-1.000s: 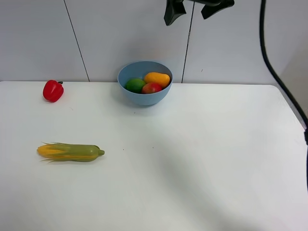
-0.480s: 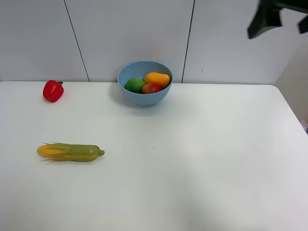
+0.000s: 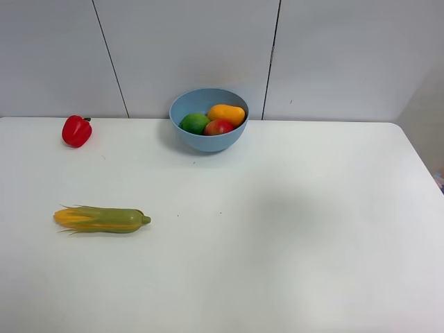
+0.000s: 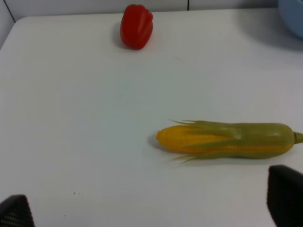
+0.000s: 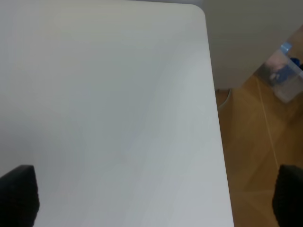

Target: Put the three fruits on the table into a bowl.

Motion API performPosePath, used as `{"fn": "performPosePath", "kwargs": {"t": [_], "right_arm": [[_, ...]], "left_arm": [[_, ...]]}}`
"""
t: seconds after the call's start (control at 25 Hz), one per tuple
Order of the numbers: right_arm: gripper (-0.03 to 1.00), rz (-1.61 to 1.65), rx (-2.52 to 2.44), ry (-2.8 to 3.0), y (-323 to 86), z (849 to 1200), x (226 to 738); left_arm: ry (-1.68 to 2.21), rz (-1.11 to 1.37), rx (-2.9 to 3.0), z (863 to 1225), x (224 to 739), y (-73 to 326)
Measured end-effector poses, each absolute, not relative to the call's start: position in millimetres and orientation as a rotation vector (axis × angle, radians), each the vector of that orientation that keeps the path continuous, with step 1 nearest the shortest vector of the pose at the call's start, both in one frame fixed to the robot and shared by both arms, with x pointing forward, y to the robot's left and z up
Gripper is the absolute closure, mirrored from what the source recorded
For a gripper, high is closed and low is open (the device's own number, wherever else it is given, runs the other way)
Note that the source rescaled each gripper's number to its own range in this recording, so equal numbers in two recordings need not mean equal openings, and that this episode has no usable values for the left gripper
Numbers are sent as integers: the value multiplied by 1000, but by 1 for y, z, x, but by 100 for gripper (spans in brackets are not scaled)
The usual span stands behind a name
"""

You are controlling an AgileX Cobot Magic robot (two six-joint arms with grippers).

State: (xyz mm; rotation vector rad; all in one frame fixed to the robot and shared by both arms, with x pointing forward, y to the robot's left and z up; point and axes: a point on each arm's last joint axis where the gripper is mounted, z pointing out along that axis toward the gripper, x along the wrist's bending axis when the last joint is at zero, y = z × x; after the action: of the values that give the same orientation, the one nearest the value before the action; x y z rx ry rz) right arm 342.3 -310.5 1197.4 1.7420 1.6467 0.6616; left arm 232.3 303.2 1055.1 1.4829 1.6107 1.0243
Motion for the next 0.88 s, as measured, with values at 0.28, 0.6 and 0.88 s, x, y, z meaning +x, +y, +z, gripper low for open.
{"fn": "performPosePath", "kwargs": {"t": [0.28,0.6,0.88], "right_arm": [[-3,780,1671,1535,-307,1149,276],[-3,806,1732,1524,-304,1079,260],[-3,887,1656,1447,-303,1058,239]], "left_arm": [[1611,1024,1483,1055,232,303],[1611,1024,1483,1055,232,303],[1611,1024,1483,1055,232,303]]}}
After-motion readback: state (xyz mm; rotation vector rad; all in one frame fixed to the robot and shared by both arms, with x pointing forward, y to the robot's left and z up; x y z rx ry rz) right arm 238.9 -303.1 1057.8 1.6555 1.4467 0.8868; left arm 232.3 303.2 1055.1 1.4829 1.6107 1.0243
